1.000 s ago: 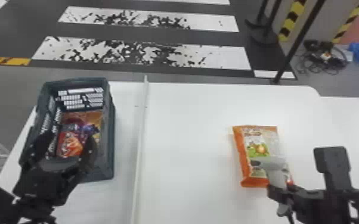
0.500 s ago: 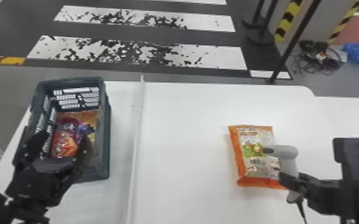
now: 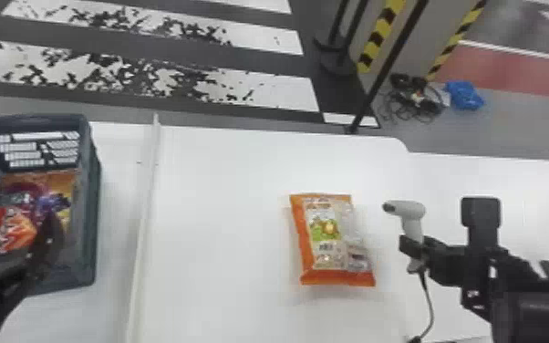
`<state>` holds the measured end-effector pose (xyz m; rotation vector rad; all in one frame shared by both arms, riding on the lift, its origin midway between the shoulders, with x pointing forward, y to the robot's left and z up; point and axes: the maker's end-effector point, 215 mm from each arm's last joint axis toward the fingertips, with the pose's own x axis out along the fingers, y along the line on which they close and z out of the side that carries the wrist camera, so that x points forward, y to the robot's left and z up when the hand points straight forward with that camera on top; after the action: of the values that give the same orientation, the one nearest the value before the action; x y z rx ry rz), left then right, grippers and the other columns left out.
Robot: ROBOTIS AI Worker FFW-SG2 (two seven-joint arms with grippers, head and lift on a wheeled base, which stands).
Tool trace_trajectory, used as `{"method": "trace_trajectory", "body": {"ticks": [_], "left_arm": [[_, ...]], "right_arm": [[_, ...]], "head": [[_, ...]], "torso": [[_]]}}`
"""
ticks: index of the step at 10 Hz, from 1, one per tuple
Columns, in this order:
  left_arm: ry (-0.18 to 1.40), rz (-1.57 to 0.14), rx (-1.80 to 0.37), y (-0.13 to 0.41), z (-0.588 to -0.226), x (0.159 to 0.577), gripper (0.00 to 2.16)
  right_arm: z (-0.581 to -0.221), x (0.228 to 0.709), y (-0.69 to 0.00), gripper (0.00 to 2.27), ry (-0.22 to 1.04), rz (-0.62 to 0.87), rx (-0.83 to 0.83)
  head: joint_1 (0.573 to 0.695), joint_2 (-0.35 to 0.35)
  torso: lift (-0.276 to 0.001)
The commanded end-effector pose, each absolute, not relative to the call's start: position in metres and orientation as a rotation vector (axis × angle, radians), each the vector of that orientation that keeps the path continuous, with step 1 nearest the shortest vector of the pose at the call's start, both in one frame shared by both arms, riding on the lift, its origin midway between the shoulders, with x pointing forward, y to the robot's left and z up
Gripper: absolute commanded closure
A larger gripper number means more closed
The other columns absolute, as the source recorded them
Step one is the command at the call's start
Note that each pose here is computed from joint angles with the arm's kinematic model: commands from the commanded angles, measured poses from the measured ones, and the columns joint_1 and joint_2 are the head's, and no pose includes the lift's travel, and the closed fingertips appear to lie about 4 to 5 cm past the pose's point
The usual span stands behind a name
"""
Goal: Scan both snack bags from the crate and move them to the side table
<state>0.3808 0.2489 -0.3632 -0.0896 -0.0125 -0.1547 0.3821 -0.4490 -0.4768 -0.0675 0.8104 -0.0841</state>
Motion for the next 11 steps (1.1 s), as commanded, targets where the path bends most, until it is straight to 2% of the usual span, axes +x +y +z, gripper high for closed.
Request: {"method": "trace_trajectory", "body": {"ticks": [1, 3, 7, 11], "left_arm": [[-0.012, -0.155, -0.089, 0.249, -0.363, 0.38, 0.14], [-0.013, -0.154, -0.091, 0.249, -0.363, 0.38, 0.14], [-0.014, -0.155, -0.089, 0.249, -0.362, 0.381, 0.14], [-0.012, -0.157, -0.089, 0.248, -0.363, 0.38, 0.14]], "right_arm": [[-0.491, 0.39, -0.467, 2.25, 0.801, -0.097, -0.085], [-0.502, 0.405, -0.478, 2.25, 0.755, -0.103, -0.115], [-0.535, 0.406, -0.487, 2.25, 0.8, -0.104, -0.129], [-0.547, 0.402, -0.484, 2.25, 0.823, -0.097, -0.136]], "head": [[0.695, -0.291], [0.695, -0.314], [0.695, -0.33], [0.695, -0.334]], "torso": [[-0.075], [-0.075], [-0.075], [-0.075]]}}
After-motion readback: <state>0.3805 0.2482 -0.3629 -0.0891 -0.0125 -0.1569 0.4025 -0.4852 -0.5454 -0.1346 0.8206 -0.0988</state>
